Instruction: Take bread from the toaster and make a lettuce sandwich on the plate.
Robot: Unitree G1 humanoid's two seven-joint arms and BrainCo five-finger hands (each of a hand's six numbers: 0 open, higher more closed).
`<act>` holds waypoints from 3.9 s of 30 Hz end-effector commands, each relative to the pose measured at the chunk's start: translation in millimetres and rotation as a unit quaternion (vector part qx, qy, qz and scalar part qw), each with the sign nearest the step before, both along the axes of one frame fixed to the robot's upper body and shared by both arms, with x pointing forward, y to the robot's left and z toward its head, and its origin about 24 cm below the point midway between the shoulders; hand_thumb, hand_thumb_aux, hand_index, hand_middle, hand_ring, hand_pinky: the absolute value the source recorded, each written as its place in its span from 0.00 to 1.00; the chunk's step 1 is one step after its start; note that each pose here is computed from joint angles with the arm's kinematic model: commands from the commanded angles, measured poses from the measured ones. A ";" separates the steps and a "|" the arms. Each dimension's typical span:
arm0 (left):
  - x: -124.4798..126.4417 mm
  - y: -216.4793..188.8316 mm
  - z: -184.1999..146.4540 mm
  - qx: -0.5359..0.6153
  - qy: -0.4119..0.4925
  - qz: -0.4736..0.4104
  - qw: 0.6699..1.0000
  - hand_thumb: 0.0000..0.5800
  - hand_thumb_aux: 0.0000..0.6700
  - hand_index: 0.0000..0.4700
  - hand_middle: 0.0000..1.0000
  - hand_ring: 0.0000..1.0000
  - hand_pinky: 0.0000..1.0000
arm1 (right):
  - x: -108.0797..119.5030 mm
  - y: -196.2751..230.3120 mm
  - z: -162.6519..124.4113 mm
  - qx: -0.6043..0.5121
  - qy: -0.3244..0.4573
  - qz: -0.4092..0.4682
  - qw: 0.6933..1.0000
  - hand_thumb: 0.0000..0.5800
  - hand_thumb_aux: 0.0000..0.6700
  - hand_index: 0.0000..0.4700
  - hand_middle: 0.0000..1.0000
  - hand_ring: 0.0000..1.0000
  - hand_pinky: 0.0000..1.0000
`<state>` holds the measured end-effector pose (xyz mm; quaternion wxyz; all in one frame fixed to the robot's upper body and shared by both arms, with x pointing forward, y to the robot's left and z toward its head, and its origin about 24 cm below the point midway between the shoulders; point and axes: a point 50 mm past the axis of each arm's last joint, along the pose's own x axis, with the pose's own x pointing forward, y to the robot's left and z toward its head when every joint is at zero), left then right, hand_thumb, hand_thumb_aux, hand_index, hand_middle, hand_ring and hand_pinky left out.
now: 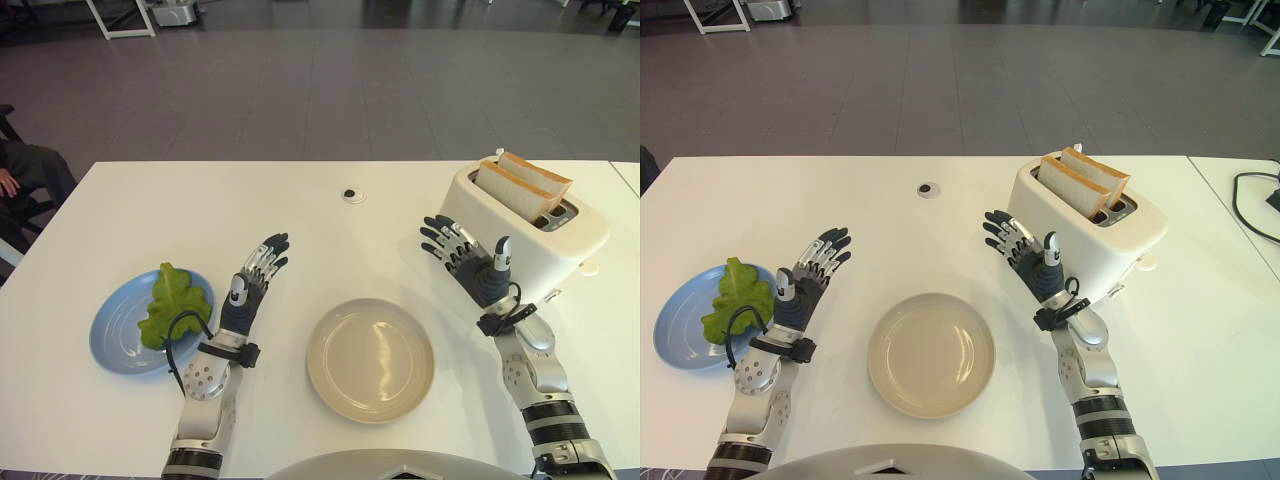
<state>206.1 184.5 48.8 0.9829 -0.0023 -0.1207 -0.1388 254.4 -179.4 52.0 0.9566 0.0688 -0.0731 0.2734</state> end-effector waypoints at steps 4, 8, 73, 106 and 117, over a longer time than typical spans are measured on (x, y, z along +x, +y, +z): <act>-1.8 0.7 -5.1 0.015 0.015 -0.002 1.000 0.00 0.00 0.00 0.00 0.00 0.00 | -3.3 -0.4 -19.1 -0.062 0.040 0.008 0.997 0.00 0.00 0.00 0.00 0.00 0.00; -2.0 -1.9 -5.0 0.009 0.011 -0.012 1.000 0.00 0.00 0.00 0.00 0.00 0.00 | -5.5 -0.2 -18.5 -0.048 0.037 0.018 0.998 0.00 0.00 0.00 0.00 0.00 0.00; -5.9 -18.1 -5.0 0.016 0.010 -0.061 0.998 0.00 0.00 0.00 0.00 0.00 0.00 | 50.6 -153.9 110.8 -0.581 -0.193 -0.277 0.741 0.84 0.60 0.60 0.00 0.00 0.00; -4.6 -18.0 -5.7 0.027 0.006 -0.063 0.998 0.00 0.00 0.00 0.00 0.00 0.00 | 49.7 -158.0 158.9 -0.226 -0.236 -0.313 0.892 1.00 1.00 1.00 0.00 0.00 0.00; -2.7 -17.4 -2.3 0.028 -0.006 -0.058 0.998 0.00 0.00 0.00 0.00 0.00 0.00 | -6.2 -43.1 143.2 -0.060 -0.092 0.074 0.991 1.00 1.00 1.00 0.00 0.00 0.00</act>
